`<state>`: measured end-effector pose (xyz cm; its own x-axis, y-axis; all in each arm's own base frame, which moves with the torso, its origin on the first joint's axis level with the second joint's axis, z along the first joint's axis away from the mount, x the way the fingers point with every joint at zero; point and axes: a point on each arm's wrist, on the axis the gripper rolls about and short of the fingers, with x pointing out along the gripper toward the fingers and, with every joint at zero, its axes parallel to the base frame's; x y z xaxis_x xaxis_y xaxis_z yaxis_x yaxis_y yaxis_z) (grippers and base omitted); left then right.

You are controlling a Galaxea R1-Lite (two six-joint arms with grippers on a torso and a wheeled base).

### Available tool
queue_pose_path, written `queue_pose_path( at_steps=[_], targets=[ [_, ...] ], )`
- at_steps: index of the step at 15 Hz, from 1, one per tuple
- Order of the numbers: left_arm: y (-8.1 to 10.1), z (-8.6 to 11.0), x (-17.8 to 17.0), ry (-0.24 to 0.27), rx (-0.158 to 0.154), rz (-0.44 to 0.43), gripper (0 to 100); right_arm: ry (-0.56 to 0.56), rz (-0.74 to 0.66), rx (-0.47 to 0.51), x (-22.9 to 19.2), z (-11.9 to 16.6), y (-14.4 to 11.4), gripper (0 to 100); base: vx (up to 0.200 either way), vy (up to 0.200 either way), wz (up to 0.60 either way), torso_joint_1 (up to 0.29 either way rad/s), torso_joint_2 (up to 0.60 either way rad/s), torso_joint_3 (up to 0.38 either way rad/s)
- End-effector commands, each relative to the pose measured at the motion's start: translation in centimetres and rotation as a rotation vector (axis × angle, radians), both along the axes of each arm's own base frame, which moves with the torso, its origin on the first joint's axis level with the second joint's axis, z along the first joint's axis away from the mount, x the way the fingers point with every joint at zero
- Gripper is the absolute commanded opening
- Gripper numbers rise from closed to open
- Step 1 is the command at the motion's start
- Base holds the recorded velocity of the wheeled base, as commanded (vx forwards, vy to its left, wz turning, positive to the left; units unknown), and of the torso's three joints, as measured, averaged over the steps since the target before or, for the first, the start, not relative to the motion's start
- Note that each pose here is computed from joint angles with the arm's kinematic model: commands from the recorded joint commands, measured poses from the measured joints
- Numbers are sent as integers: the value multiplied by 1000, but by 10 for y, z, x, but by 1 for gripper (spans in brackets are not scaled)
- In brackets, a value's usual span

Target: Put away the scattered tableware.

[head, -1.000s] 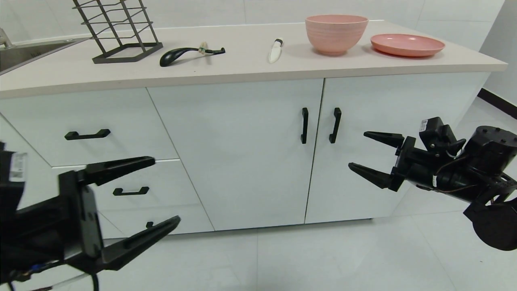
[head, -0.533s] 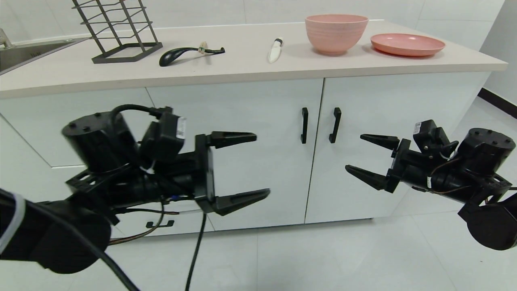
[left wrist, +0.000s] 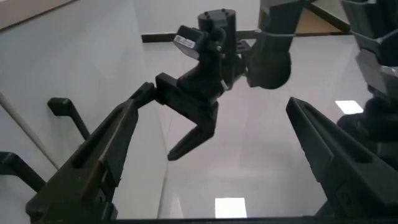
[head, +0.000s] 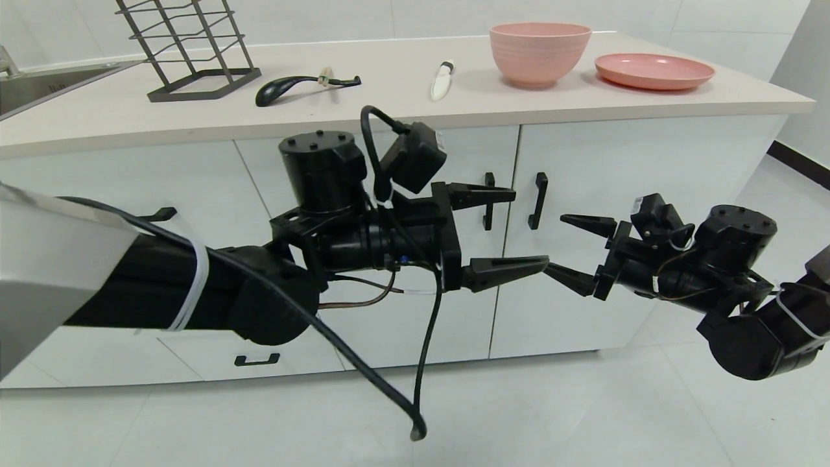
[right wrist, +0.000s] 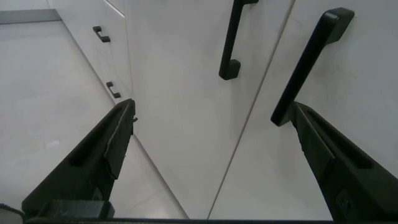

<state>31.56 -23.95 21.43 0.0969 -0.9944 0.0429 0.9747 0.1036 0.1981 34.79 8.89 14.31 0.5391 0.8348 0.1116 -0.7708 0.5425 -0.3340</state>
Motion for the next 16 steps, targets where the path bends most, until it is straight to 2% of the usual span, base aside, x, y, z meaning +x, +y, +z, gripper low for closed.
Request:
queue_pose_path(
  at_steps=[1, 3, 5, 12, 16],
  targets=[
    [-19, -1, 14, 12, 11, 11, 100, -8, -3, 2, 8, -2, 0, 100, 0, 0, 0, 0, 0, 0],
    [-38, -8, 21, 0, 34, 47, 100, -13, -14, 2, 14, -3, -2, 100, 0, 0, 0, 0, 0, 0],
    [-43, -15, 28, -19, 54, 95, 100, -43, -22, 9, 23, 1, -4, 100, 0, 0, 0, 0, 0, 0],
    [-31, -11, 37, -12, 47, 221, 100, -80, -7, 15, 47, -4, 6, 100, 0, 0, 0, 0, 0, 0],
    [-27, -14, 44, -9, 46, 238, 100, -92, 39, 16, 49, -5, 19, 100, 0, 0, 0, 0, 0, 0]
  ],
)
